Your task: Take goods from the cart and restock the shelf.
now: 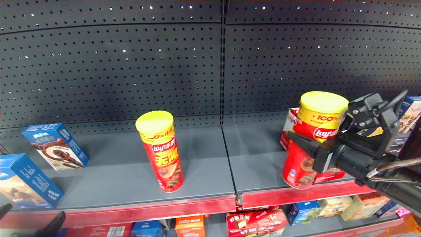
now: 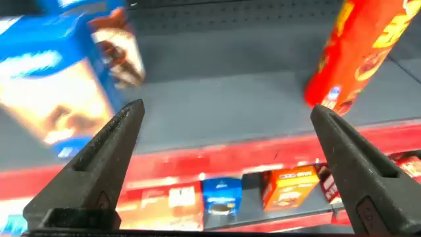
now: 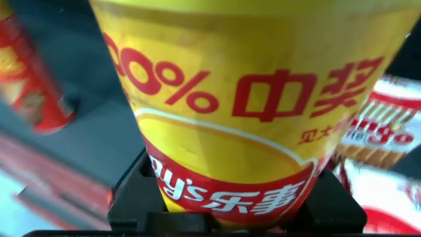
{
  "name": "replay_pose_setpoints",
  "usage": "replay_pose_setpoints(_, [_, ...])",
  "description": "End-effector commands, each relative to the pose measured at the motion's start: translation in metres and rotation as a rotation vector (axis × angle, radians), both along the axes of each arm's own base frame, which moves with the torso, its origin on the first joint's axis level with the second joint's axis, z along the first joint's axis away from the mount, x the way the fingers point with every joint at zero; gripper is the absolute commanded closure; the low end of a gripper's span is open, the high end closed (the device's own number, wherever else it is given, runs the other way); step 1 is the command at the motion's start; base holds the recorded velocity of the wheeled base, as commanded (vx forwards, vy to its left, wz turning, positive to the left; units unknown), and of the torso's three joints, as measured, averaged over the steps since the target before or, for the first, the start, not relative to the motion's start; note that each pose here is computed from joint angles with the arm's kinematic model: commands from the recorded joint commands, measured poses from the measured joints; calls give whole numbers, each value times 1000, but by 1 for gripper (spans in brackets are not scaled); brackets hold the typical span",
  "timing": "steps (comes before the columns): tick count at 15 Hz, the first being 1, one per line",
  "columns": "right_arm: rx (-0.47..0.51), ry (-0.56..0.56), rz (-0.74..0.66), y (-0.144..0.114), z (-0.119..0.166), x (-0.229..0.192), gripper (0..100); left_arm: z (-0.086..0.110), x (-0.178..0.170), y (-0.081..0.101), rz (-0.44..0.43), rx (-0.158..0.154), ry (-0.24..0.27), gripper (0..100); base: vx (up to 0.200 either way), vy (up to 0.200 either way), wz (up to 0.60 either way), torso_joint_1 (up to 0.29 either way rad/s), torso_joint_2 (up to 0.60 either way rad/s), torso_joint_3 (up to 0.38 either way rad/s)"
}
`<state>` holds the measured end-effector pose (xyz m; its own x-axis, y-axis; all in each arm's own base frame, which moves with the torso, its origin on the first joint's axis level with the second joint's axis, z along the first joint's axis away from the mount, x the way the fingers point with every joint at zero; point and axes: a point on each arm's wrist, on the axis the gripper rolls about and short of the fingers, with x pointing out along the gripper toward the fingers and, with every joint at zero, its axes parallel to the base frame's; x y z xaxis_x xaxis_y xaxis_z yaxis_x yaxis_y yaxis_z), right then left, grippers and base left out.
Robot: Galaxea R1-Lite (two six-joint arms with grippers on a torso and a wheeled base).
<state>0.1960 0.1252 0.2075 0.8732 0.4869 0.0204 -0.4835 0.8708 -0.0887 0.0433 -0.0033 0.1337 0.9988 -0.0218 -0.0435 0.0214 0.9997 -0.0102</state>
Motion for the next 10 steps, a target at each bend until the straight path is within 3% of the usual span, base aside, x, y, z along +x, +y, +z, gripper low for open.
replay_pose_setpoints(1, [-20,30,-10,8,-7,12,100,-19,-36,5,37,-14,-66,0,0,0,0,0,0,0])
replay_pose_setpoints(4, [-32,56,-119,5,-10,13,100,-49,-60,9,69,-5,-39,0,0,0,0,0,0,0])
replay_pose_setpoints(6, [-31,53,-173,4,-12,13,100,-48,-58,10,106,-8,-35,0,0,0,0,0,0,0])
replay_pose_setpoints(10, [-7,16,-127,8,-1,7,100,-48,-58,10,110,-10,-33,0,0,0,0,0,0,0])
